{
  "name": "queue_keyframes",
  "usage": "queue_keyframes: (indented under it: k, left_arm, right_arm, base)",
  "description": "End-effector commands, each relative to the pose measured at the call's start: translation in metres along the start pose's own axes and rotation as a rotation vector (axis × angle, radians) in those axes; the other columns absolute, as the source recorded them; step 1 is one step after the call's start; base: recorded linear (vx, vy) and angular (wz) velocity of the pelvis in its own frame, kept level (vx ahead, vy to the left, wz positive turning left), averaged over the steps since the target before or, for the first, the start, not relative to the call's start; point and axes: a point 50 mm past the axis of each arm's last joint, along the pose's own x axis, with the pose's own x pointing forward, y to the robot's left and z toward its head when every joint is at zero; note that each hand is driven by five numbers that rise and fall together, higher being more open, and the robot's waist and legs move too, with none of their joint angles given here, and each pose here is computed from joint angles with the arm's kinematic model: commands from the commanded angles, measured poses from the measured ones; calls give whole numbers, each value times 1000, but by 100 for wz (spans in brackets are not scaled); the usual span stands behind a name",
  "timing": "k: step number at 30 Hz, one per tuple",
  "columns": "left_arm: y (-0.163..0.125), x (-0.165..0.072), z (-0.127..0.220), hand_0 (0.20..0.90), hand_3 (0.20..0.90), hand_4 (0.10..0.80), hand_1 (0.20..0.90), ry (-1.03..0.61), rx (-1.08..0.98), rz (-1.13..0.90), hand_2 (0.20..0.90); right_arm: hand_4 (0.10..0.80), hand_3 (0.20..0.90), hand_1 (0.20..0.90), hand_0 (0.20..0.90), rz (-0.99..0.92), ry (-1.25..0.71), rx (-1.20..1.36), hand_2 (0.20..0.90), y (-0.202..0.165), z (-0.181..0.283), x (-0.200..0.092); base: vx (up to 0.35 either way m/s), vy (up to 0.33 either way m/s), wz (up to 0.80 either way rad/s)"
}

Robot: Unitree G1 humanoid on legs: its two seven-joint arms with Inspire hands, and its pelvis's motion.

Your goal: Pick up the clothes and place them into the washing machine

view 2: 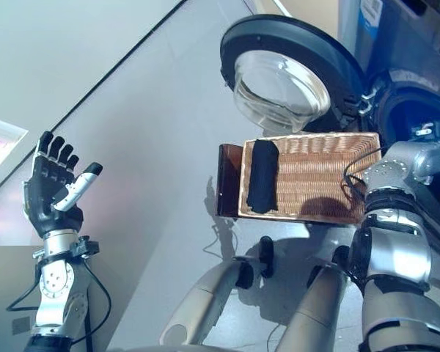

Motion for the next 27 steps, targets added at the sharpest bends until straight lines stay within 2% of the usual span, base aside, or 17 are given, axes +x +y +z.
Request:
queue_keyframes:
  k: [1, 11, 12, 16, 20, 23, 24, 25, 27]
  left_arm:
    - [13, 12, 41, 900, 900, 800, 900, -244, -33, 65, 900]
    - [16, 7, 25, 900, 900, 800, 900, -176, -48, 84, 900]
    - [14, 4, 17, 900, 900, 800, 900, -135, -54, 80, 900]
    - [18, 1, 0, 900, 900, 800, 900, -53, -38, 92, 900]
    - [22, -5, -16, 900, 900, 800, 900, 25, -29, 117, 900]
    - [26, -7, -21, 900, 900, 800, 900, 42, -10, 133, 900]
    - [28, -10, -26, 900, 900, 800, 900, 70, 8, 138, 900]
    - [28, -10, -26, 900, 900, 800, 900, 70, 9, 138, 900]
    - [33, -16, -33, 900, 900, 800, 900, 113, 29, 145, 900]
  right_arm:
    - [800, 900, 900, 900, 387, -176, 14, 900, 60, 32, -19]
    - [800, 900, 900, 900, 266, -14, -169, 900, -2, -18, -16]
    - [800, 900, 900, 900, 223, 59, -248, 900, -26, -38, -21]
    - [800, 900, 900, 900, 144, 218, -506, 900, -88, -73, -35]
    - [800, 900, 900, 900, 92, 414, -738, 900, -160, -101, -67]
    - [800, 900, 900, 900, 85, 478, -761, 900, -179, -110, -84]
    - [800, 900, 900, 900, 81, 537, -858, 900, -203, -114, -97]
    - [800, 900, 900, 900, 81, 538, -859, 900, -203, -114, -97]
    - [800, 900, 900, 900, 54, 594, -948, 900, -230, -113, -109]
  base:
    - [27, 72, -15]
    - [-1, 46, -5]
    - [-81, 25, -13]
    - [-7, -1, -14]
    - [62, -50, -3]
    - [58, -62, 10]
    - [59, -36, 8]
    - [104, -77, 11]
    - [92, -71, 7]
